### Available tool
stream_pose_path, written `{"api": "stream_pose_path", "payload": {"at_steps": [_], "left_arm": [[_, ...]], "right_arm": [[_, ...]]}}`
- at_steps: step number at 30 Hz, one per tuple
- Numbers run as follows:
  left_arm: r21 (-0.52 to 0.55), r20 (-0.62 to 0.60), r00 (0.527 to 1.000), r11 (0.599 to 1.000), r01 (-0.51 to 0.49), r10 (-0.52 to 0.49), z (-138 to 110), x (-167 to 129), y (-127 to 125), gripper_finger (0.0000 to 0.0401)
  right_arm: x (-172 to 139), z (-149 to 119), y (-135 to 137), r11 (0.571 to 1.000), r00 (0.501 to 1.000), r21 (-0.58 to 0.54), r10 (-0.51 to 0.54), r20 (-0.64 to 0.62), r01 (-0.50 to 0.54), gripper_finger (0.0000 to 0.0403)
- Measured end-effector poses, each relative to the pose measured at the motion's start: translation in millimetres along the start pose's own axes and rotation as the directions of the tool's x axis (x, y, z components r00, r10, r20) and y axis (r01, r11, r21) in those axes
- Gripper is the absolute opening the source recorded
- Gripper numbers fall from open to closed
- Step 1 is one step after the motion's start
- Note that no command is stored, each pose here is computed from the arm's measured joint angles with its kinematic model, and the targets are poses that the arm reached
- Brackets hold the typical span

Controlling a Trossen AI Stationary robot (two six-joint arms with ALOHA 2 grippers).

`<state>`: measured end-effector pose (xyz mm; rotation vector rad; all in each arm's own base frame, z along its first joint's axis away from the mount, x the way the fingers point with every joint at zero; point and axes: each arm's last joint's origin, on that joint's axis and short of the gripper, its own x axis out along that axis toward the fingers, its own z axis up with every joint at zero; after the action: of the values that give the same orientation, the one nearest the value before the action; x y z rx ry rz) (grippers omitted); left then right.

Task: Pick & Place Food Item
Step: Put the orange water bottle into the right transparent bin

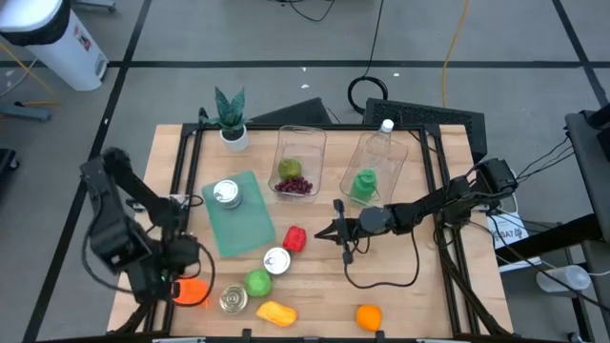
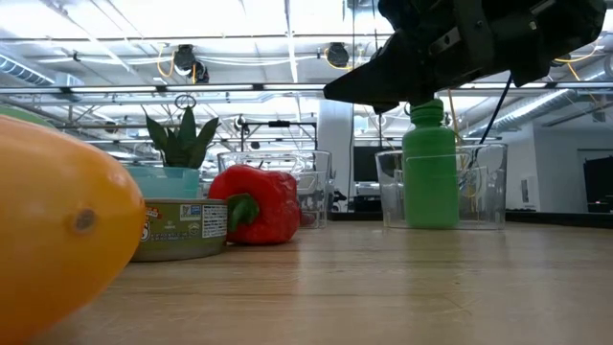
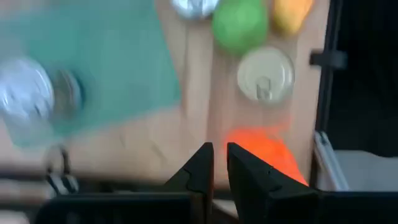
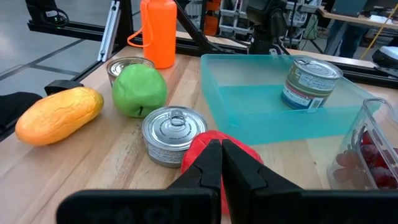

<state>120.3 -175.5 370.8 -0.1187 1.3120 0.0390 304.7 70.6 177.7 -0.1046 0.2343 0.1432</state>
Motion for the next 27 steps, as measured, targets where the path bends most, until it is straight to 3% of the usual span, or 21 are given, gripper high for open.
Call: {"api": "stream_pose_path", "payload": {"at_steps": [3,9,17,21,27], "left_arm": [[-0.085,-0.094,0.994,0.995,0.052,-0.06,-14,-1,-9,0.0051],[-0.214,-0.201,0.976,0.976,0.041,-0.085,-46,-5,-24,0.0051],[-0.246,-0.036,0.998,0.968,0.043,-0.053,-62,-8,-29,0.0056],[-0.22,0.06,0.998,0.975,0.041,-0.029,-59,-6,-31,0.0092],[-0.178,0.05,0.999,0.984,-0.008,0.017,-60,6,-44,0.0194]], "right_arm": [[0,-1,0,1.0,1.0,-0.001,0.0,-0.007,0.0,0.0004],[0,-1,0,1.0,1.0,-0.001,0.001,-0.012,-0.001,0.0004],[0,-1,0,1.0,1.0,-0.001,0.0,-0.011,0.0,0.0004],[0,-1,0,1.0,1.0,-0.001,0.0,-0.011,0.0,0.0004],[0,-1,0,1.0,1.0,-0.001,0.0,-0.011,0.0,0.0004]]}}
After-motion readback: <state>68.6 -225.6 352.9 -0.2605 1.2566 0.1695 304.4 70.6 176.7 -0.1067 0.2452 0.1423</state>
